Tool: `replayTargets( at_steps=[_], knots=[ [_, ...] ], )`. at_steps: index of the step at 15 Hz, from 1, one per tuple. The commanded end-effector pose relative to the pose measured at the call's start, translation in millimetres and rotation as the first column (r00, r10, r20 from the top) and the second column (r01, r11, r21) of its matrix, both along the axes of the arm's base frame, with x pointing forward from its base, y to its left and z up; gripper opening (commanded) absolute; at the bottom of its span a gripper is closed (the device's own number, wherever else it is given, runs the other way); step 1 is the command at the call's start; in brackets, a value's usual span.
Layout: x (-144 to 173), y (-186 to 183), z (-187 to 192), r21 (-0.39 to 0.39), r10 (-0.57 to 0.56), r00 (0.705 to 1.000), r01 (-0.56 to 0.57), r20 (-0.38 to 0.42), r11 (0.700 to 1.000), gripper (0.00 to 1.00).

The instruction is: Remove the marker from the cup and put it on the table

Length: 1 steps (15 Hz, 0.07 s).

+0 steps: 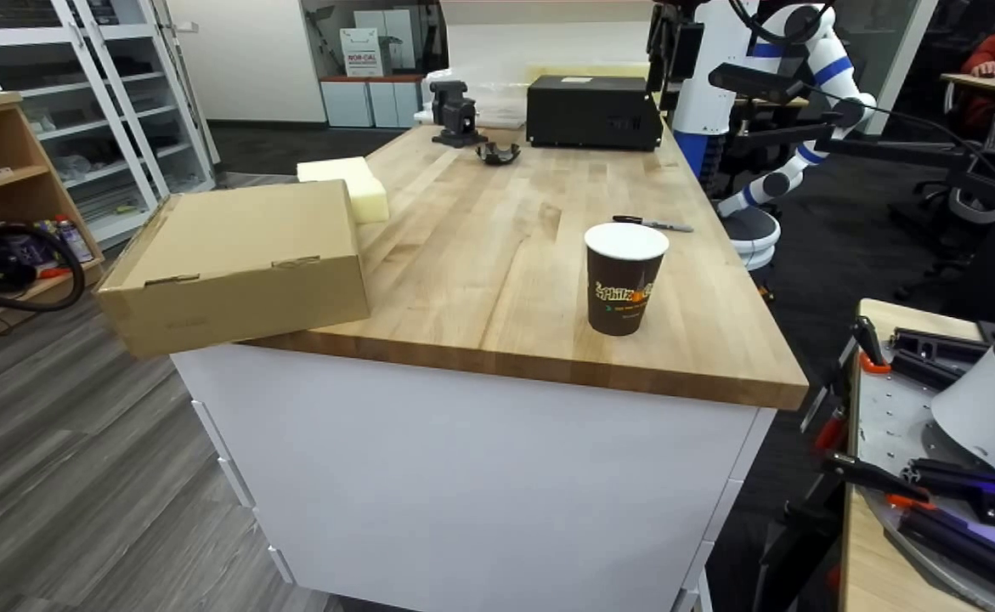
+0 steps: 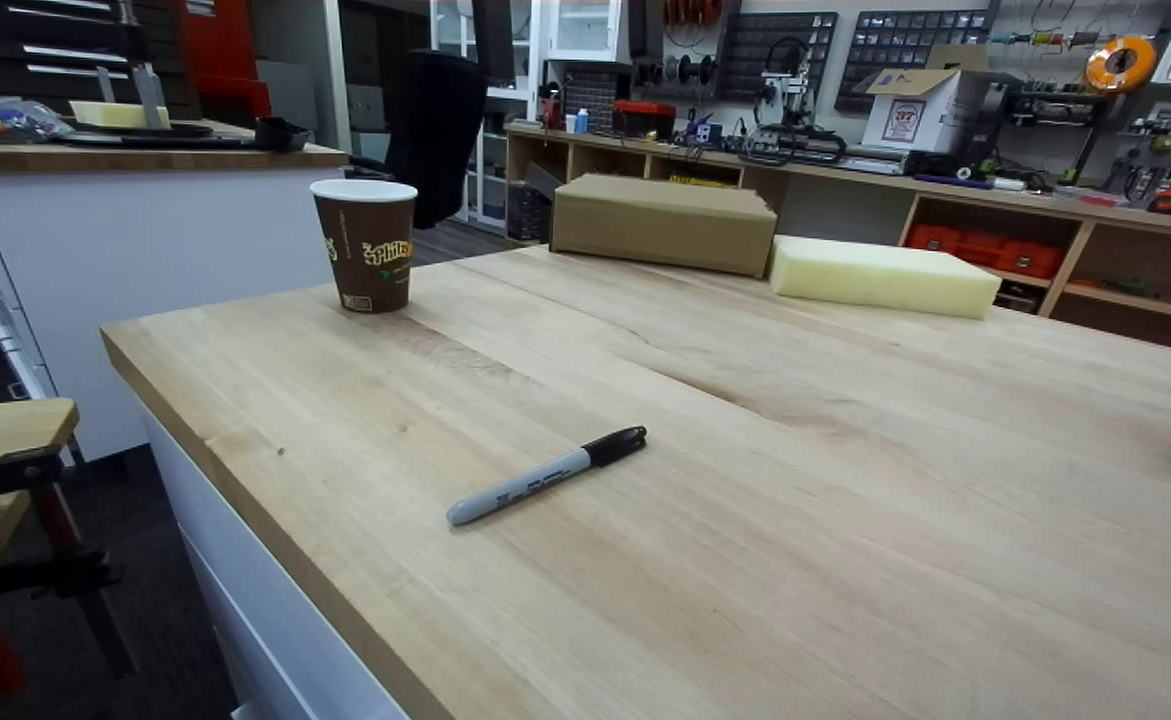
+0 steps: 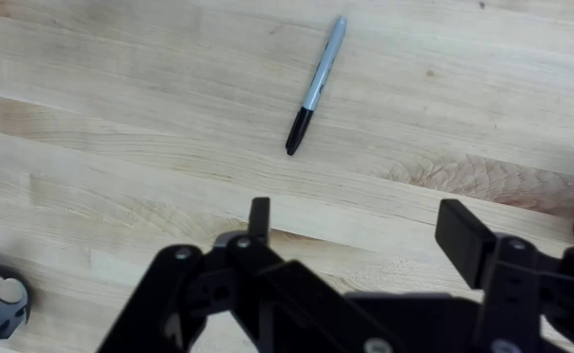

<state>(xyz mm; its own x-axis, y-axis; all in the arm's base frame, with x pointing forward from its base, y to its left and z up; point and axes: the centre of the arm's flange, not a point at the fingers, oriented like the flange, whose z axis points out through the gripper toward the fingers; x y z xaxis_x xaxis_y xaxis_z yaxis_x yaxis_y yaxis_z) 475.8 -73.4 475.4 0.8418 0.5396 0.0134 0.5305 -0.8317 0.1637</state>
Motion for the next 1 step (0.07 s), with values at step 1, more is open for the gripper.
replayTargets(
  at_steps=[1],
  knots=[
    [0.0,0.0,0.0,0.000,0.000,1.000,0.000,0.000,1.000,0.87]
  ],
)
